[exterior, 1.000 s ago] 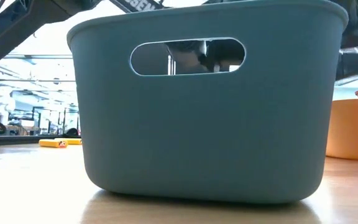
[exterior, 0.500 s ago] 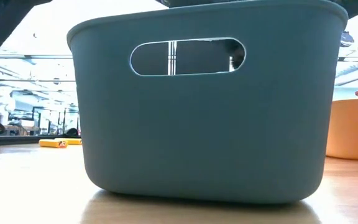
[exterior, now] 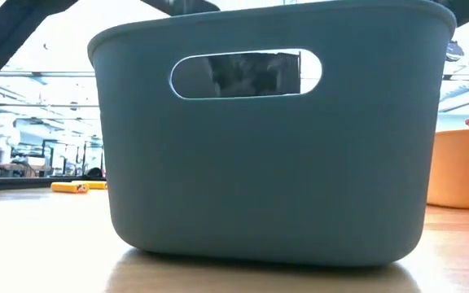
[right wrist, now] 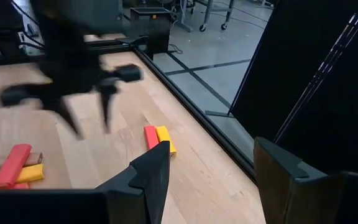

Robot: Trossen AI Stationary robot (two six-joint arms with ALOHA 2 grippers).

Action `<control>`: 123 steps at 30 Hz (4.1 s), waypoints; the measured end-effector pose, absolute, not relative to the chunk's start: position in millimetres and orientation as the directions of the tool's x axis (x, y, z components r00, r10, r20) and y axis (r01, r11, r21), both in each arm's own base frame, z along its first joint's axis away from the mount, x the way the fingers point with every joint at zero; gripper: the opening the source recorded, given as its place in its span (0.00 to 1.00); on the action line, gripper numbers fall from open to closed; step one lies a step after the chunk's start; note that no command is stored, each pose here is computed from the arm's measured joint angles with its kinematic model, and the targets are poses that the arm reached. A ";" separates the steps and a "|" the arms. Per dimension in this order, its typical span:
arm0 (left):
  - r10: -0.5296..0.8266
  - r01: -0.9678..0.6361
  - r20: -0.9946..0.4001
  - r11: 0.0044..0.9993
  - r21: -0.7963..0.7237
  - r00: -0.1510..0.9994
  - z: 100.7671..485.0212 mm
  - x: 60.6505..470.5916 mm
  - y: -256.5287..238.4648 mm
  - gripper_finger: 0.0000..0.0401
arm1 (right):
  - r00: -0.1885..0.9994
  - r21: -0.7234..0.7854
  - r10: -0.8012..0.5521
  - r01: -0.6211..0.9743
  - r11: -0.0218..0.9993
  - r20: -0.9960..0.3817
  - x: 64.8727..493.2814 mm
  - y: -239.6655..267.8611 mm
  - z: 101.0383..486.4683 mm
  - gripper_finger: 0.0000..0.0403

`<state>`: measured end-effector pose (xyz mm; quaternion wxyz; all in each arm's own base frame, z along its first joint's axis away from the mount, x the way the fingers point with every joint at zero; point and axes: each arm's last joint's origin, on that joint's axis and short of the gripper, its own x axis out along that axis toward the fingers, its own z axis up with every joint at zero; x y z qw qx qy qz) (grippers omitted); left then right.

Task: Sort blocks
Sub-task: Put the orange block into the orange bin

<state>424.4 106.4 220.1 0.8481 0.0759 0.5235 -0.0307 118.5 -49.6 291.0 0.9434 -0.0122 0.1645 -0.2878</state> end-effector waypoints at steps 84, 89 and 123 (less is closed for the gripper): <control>0.101 -0.185 -0.981 0.980 0.070 0.163 257.4 378.5 229.1 0.46 | 0.787 -0.008 -0.399 0.448 0.894 -0.470 188.7 -70.3 253.7 0.39; 0.107 -0.286 -0.961 0.958 0.031 0.254 300.0 332.1 228.6 0.46 | 0.810 0.066 -0.296 0.378 0.924 -0.506 219.0 -84.7 228.9 0.39; 0.309 -0.334 0.201 0.937 0.104 0.930 213.2 209.6 63.1 0.46 | 0.802 -0.156 -0.392 0.362 0.919 -0.451 312.1 -144.5 73.2 0.39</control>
